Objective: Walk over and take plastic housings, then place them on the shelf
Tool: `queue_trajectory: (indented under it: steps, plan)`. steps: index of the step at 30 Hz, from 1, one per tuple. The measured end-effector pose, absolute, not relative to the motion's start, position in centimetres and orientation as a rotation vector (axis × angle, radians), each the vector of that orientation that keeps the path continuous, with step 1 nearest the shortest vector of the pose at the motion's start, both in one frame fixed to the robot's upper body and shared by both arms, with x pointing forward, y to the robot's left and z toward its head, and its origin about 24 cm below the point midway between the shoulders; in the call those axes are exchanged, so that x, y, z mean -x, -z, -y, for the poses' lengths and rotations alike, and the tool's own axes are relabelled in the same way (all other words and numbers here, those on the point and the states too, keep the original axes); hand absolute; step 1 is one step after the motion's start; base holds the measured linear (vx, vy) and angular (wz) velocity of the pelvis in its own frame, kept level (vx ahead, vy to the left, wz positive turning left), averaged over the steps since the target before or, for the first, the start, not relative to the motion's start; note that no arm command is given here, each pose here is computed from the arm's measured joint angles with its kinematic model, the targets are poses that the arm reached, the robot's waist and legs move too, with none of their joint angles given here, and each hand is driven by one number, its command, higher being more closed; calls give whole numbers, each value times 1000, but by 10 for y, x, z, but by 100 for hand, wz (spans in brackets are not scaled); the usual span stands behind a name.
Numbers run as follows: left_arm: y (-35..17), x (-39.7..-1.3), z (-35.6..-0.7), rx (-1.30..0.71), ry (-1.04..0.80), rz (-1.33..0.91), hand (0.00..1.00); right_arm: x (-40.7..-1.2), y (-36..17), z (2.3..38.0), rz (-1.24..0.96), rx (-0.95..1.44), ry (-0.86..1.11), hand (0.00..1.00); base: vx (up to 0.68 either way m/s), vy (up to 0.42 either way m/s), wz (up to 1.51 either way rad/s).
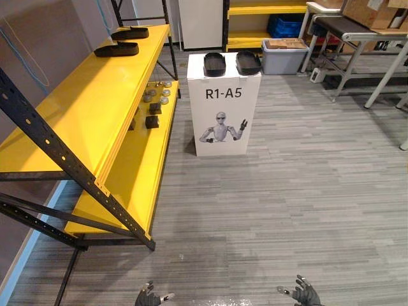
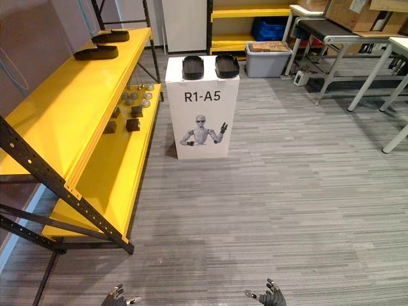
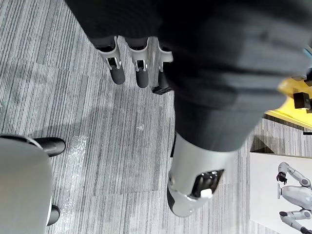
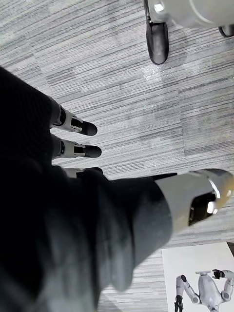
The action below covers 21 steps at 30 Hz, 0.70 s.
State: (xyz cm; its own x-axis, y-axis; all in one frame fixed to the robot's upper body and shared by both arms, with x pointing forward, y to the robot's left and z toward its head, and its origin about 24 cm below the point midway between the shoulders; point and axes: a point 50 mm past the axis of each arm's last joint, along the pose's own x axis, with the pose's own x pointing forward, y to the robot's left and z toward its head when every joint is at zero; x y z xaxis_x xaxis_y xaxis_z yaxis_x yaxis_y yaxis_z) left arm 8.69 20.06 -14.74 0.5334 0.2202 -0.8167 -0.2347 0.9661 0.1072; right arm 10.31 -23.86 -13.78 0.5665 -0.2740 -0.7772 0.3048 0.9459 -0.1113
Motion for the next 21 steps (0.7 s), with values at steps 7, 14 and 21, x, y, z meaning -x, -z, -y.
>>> queue_trajectory:
  steps: [7,14,21]
  plan:
    - [147,-87,-199,24,-268,-969,0,-105,138,237,-902,-40,338,0,-57,-17,-6]
    - [147,-88,-199,44,-275,-966,0,-106,137,237,-900,-38,341,0,-32,-29,-3]
    - [144,-93,-200,50,-281,-935,0,-111,136,238,-886,-38,347,0,-26,-22,-13]
